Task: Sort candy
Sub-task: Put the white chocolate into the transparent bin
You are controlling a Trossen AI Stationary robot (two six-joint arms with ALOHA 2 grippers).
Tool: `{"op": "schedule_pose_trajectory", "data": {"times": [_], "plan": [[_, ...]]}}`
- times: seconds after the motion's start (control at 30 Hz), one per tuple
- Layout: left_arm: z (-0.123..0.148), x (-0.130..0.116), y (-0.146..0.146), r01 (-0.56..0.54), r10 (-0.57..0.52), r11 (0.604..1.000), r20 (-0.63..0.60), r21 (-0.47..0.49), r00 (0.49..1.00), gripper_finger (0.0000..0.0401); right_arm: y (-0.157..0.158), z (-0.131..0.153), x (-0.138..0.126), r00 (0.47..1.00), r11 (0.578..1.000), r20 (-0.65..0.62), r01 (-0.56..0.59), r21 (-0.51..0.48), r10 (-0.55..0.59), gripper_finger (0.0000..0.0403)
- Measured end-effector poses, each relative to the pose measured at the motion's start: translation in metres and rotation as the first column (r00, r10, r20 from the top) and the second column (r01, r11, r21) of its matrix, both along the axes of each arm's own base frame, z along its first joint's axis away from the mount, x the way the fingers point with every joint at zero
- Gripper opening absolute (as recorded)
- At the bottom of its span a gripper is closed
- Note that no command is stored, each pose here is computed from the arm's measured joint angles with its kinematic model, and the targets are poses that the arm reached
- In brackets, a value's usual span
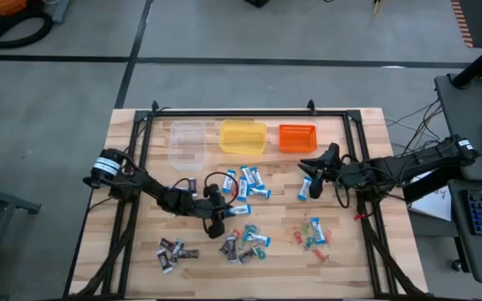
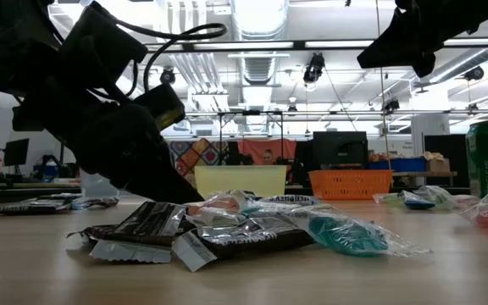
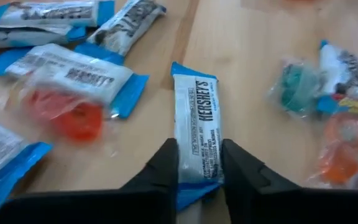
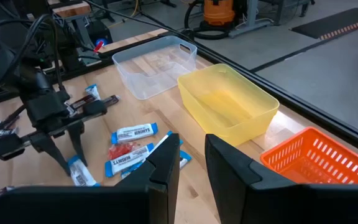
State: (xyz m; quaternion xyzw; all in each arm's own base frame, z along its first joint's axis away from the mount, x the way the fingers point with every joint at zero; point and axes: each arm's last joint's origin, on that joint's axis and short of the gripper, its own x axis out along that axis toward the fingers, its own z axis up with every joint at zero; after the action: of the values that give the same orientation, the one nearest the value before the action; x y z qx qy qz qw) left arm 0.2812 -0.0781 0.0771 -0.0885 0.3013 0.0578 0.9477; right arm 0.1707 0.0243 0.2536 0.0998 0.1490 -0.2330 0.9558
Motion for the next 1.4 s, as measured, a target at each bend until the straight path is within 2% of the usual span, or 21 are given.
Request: {"op": "schedule_pose_trajectory", "data": {"times": [0.1,0.47,0.93,1.1,1.23,1.33,1.4], "plan": [[0.001,0.000,0.000,0.006,-0.006,1.000,0.006,-0.006,1.000,0.0026,0.000,0.000,0.000,1.000,1.000,0.000,0.000,0.000,0.000,0.0068],[0.023,-0.004,-0.002,0.116,-0.115,0.993,0.030,-0.010,0.993,0.0001,0.000,0.000,0.000,1.000,1.000,0.000,0.000,0.000,0.000,0.0068],[0.048,-0.011,0.001,0.128,-0.129,0.991,0.042,0.030,0.991,0.0001,0.000,0.000,0.000,1.000,1.000,0.000,0.000,0.000,0.000,0.0068],[0.074,-0.018,0.004,0.131,-0.136,0.990,0.094,0.060,0.986,0.0001,0.000,0.000,0.000,1.000,1.000,-0.001,0.000,0.000,0.000,0.0068],[0.102,-0.034,0.016,0.043,-0.057,0.990,0.104,0.132,0.993,0.0001,0.000,0.000,0.000,1.000,1.000,0.000,-0.001,0.000,0.001,0.0068],[0.121,-0.051,0.032,-0.077,0.064,0.977,0.071,0.201,0.995,0.0001,0.000,0.000,0.000,1.000,1.000,0.000,0.000,0.000,0.000,0.0068],[0.132,-0.064,0.045,-0.188,0.183,0.950,0.043,0.251,0.982,0.0000,0.000,0.000,0.000,1.000,1.000,0.000,0.000,0.000,0.000,0.0068]]}}
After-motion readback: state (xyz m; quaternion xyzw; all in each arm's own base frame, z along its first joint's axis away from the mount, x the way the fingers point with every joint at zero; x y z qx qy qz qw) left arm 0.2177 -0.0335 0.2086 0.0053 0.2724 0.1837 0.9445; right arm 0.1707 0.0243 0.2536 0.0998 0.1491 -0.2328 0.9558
